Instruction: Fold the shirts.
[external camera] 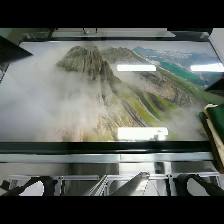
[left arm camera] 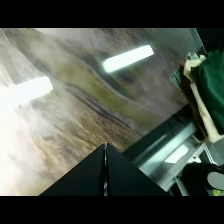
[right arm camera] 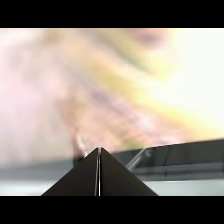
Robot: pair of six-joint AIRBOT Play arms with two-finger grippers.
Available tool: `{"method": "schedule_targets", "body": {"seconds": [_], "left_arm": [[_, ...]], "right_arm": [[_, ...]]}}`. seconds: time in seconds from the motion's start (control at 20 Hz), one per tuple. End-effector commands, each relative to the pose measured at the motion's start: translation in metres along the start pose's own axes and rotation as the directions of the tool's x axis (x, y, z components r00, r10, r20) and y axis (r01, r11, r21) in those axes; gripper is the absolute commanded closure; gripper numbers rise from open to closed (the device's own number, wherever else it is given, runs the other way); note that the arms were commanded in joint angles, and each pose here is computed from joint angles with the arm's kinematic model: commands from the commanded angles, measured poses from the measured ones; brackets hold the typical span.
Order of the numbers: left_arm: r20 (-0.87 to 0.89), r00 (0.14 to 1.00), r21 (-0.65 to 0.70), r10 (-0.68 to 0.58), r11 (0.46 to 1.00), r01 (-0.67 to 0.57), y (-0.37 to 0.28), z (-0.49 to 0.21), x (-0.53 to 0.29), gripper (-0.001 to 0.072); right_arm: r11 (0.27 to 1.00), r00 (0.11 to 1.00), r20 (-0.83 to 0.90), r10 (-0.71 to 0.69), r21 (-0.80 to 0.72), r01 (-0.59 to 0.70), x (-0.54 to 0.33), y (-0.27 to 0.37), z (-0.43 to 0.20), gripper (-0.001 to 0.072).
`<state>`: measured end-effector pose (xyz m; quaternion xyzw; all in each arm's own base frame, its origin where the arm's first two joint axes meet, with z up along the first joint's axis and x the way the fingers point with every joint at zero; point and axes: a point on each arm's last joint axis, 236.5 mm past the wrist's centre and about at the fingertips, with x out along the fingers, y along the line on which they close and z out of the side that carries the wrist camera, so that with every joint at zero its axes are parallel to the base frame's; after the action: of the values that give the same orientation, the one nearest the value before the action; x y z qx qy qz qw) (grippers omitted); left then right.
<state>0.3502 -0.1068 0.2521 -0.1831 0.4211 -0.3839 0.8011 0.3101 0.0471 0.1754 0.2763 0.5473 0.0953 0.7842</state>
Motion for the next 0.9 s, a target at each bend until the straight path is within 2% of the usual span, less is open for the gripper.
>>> {"method": "schedule_targets", "body": {"seconds": [0.0,0.1,0.3,0.85], "left_arm": [[-0.127,0.989,-0.082,-0.073,0.995,0.063,-0.018,-0.08,0.041,0.0686],[-0.191,0.979,-0.126,-0.07,0.991,0.046,-0.018,-0.14,0.072,0.0686],[-0.291,0.954,-0.181,-0.07,0.983,0.017,-0.013,-0.239,0.11,0.0686],[-0.22,0.975,-0.156,-0.04,0.988,0.005,-0.019,-0.244,0.105,0.0683]], "right_arm": [[0.932,0.986,-0.08,0.145,-0.322,-0.163,0.03,0.097,-0.081,0.0697],[0.879,0.978,-0.11,0.174,-0.431,-0.205,0.058,0.115,-0.122,0.0697],[0.868,0.962,-0.229,0.151,-0.434,-0.24,0.122,0.107,-0.183,0.0698],[0.885,0.945,-0.29,0.15,-0.387,-0.259,0.135,0.109,-0.193,0.0698]]}}
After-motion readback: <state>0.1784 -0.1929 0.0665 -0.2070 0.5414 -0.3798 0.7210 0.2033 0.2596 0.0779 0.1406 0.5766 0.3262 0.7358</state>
